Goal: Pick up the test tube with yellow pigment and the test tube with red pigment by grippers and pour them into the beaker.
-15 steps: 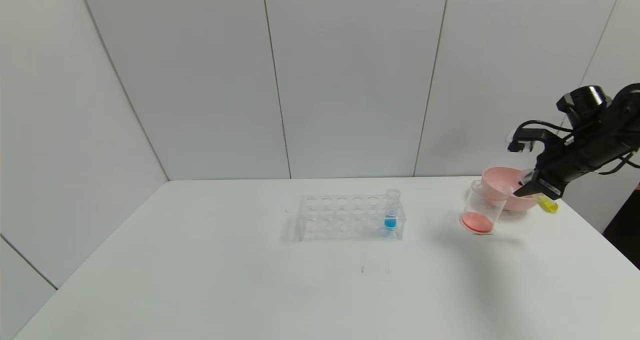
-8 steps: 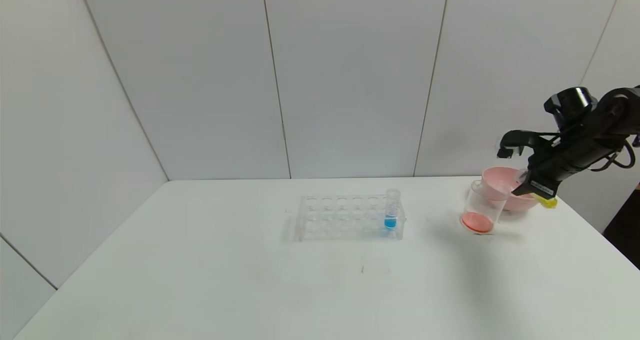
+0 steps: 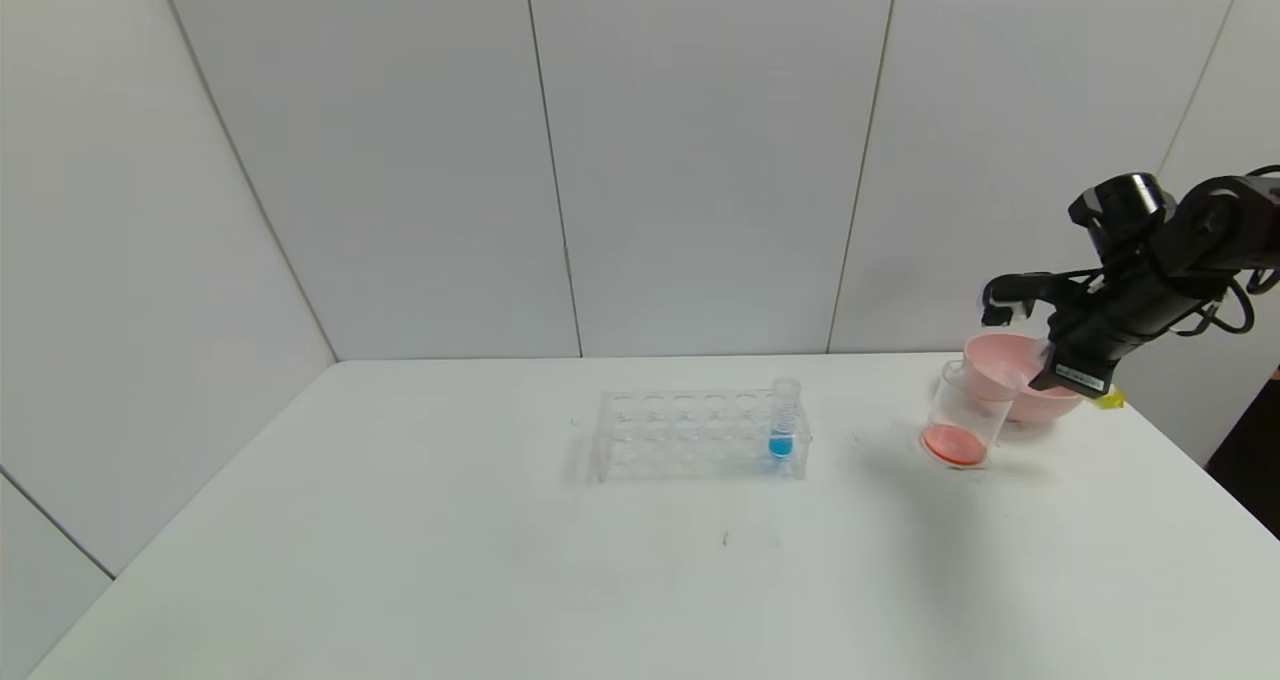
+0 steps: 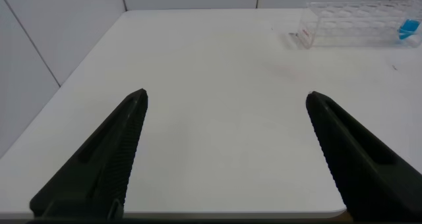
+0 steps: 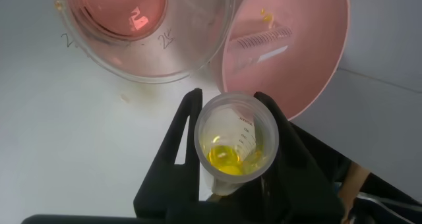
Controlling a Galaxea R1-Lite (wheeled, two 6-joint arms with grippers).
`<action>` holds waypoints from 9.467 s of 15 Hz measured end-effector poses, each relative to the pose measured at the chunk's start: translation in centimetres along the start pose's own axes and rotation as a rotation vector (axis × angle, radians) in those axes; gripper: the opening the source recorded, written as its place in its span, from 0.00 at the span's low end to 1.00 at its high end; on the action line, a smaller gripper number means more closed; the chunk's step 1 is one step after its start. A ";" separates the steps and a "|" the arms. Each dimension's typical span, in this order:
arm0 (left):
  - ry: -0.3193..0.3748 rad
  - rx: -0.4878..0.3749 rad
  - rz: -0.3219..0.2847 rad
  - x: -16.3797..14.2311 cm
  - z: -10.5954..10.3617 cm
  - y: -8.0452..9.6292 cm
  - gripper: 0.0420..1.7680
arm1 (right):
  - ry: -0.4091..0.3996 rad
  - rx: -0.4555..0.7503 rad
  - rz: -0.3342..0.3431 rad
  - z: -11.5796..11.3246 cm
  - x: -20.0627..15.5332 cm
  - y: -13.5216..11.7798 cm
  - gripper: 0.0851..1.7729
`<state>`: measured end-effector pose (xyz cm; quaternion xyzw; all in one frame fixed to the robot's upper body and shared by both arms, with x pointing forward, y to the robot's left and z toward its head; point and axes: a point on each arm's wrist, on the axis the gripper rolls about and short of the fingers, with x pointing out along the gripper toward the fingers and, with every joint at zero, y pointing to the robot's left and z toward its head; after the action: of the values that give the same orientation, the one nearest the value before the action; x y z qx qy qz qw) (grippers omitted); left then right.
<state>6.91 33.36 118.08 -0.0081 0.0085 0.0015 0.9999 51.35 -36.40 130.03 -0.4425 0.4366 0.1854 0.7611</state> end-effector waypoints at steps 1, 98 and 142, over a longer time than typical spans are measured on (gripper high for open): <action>0.000 0.000 0.000 0.0 0.0 0.0 0.97 | 0.019 -0.009 -0.010 0.2 0.0 0.1 0.29; 0.000 0.000 0.000 0.0 0.0 0.0 0.97 | -0.811 1.023 -0.373 -5.8 -1.9 -2.8 0.29; 0.000 0.000 0.000 0.0 0.0 0.0 0.97 | -0.827 1.030 -0.407 -0.6 4.3 -0.4 0.85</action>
<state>6.91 33.36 118.08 -0.0081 0.0085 0.0015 0.9999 53.70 -37.53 126.57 0.0093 0.0510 -0.0386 0.9979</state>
